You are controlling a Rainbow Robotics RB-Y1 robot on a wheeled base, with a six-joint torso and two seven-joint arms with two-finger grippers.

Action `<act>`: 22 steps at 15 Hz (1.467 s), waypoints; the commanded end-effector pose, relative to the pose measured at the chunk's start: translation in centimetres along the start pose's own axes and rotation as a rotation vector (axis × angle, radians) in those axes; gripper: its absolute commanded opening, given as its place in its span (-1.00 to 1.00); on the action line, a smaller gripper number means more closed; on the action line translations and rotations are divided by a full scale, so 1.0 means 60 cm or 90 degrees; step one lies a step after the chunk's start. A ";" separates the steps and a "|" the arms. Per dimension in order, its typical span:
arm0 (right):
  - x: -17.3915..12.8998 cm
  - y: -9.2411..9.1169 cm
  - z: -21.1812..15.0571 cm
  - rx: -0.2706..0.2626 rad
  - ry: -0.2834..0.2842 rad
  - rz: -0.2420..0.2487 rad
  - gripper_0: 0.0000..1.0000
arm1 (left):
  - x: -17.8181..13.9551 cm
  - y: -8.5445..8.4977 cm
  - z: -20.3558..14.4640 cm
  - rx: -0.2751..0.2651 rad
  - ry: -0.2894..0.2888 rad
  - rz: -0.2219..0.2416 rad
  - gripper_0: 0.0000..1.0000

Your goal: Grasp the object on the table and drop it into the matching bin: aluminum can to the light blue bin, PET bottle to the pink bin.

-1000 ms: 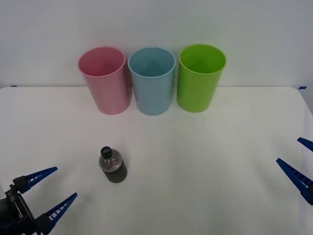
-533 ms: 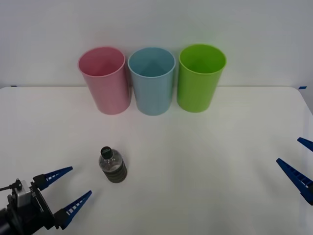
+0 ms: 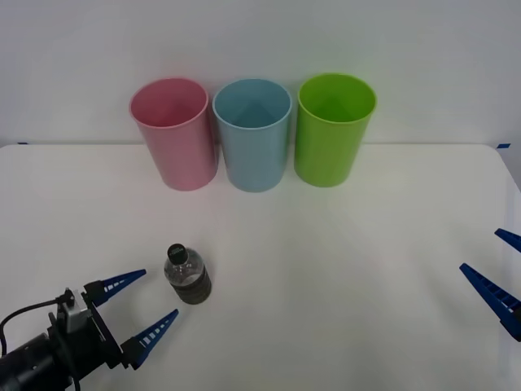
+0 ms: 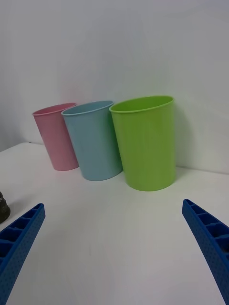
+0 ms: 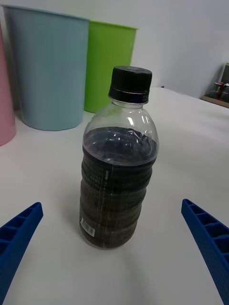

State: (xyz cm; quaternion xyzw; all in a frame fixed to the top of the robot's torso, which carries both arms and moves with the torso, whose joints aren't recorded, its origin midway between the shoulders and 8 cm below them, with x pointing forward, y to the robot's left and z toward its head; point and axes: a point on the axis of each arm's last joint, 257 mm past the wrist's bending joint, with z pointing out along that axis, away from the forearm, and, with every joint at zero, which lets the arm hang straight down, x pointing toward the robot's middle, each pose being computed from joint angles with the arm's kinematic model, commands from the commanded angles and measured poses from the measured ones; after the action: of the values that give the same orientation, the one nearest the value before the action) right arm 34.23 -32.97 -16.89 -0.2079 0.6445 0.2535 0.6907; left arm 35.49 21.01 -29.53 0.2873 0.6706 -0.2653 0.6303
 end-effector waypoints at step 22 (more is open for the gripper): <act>0.000 0.000 0.000 0.000 0.000 0.000 1.00 | 0.022 -0.016 0.129 0.024 -0.010 0.035 1.00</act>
State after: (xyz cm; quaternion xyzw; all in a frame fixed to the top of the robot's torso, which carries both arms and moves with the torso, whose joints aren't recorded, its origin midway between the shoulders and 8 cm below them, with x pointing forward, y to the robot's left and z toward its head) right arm 34.23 -32.97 -16.89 -0.2079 0.6445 0.2535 0.6907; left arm 40.13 14.86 -31.37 0.3151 0.6526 -0.2624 0.6371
